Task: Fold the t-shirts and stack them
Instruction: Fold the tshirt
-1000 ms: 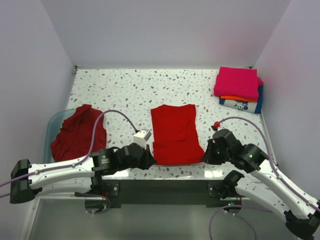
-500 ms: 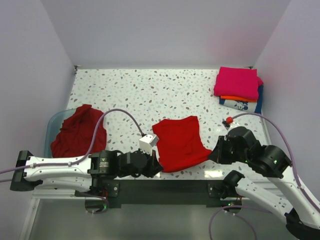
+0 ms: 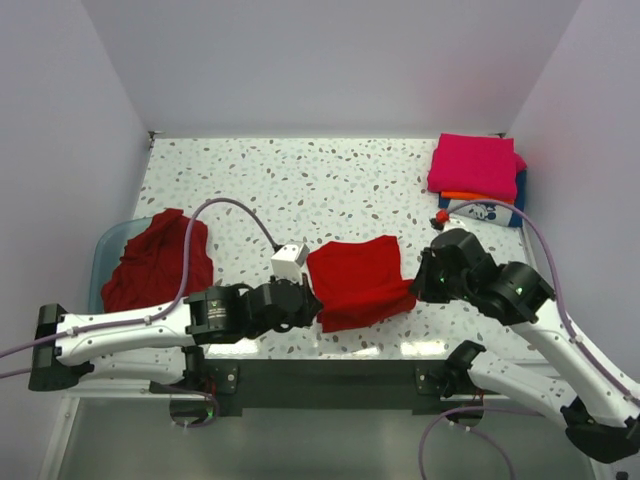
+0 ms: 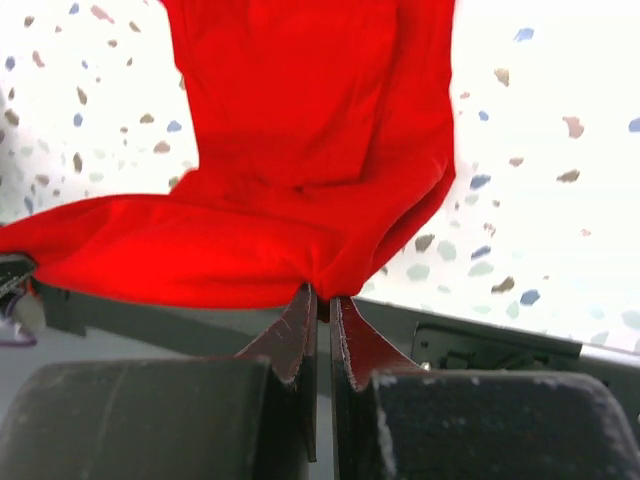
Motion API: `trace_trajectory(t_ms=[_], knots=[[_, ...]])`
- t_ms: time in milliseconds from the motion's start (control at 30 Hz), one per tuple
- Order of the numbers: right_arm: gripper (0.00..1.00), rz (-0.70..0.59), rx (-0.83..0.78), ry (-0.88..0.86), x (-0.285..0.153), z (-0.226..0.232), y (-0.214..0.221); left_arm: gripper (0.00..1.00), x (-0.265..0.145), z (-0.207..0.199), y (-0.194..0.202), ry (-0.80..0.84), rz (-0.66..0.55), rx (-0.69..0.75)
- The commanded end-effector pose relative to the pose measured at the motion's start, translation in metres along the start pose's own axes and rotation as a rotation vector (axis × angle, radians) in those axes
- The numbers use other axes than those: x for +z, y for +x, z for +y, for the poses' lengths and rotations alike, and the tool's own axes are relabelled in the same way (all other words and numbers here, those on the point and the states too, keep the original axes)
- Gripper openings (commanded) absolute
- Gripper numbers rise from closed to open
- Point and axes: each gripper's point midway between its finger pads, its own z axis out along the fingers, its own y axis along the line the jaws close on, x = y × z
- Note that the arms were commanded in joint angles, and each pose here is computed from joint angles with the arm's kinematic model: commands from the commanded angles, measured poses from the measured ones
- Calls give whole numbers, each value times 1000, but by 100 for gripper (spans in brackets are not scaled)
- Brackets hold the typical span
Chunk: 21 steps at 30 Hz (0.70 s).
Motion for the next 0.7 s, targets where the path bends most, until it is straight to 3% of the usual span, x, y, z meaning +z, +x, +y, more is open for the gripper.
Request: trace_trajectory(t_ms=[0,333,667], knots=[[0,-128,-18,4,4,14,-40,0,5,-13,-21,25,-39,21],[0,-191,-45,138,29,9,-69,0,30,13,-41,-4,-71,11],[0,-165,-33,186,77,2,-99,0,70,46,-52,-56,-39,22]])
